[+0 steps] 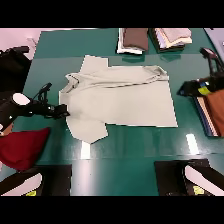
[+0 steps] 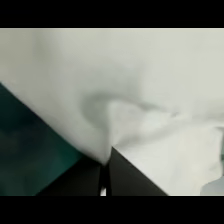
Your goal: Fold the shirts.
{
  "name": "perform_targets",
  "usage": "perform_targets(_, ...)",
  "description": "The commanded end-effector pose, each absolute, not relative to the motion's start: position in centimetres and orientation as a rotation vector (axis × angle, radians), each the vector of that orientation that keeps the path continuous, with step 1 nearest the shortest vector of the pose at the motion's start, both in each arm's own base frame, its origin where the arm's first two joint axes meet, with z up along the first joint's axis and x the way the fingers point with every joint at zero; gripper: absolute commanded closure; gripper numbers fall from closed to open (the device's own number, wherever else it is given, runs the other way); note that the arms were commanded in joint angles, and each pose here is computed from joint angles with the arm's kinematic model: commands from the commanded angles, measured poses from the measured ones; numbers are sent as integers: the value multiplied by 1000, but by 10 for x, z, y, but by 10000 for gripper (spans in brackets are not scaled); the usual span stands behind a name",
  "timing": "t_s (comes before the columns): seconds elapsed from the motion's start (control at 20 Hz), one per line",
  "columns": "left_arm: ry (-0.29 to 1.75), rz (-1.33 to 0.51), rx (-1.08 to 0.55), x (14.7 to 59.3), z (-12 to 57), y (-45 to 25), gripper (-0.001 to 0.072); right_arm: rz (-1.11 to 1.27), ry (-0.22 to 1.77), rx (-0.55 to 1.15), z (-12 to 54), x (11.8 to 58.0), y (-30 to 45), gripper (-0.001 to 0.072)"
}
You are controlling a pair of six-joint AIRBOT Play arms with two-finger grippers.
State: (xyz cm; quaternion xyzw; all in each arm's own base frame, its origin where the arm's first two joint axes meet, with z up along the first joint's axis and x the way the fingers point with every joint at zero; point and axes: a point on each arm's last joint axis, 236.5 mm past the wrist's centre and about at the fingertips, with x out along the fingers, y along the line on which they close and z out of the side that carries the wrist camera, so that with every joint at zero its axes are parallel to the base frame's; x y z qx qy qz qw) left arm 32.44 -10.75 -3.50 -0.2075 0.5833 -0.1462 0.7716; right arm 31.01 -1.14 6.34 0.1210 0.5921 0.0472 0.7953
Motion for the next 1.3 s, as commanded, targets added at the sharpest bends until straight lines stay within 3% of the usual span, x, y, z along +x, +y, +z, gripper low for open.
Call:
perform_targets(0.0,1172,-350,-417,338,1,-110,684,-21,1429,441,9,243,-53,260)
perform_targets(0.15,1158,-352,-415,339,6,-110,684,-55,1505,658,-42,202,-58,259)
perform_targets(0.35,1163,-354,-415,338,5,-110,684,4,1443,868,-70,216,-36,263)
perform_targets(0.5,1176,-360,-415,334,5,-111,683,54,1431,896,-78,238,-19,264)
perform_targets(0.6,1178,-361,-415,334,5,-112,684,100,1461,841,-84,249,-5,269)
perform_targets(0.75,1184,-364,-415,333,4,-112,683,194,1516,736,-87,260,21,410)
perform_targets(0.8,1190,-367,-415,331,4,-113,684,223,1524,697,-85,264,29,476)
perform_targets(0.85,1193,-371,-413,329,5,-113,684,252,1520,656,-81,269,36,621)
perform_targets(0.9,1188,-376,-406,329,9,-113,684,276,1503,622,-73,276,42,692)
perform_targets(1.05,1047,-386,-324,339,66,-106,685,335,1330,487,-12,312,47,692)
perform_targets(1.25,603,-406,-168,341,251,-98,684,334,850,261,170,360,32,692)
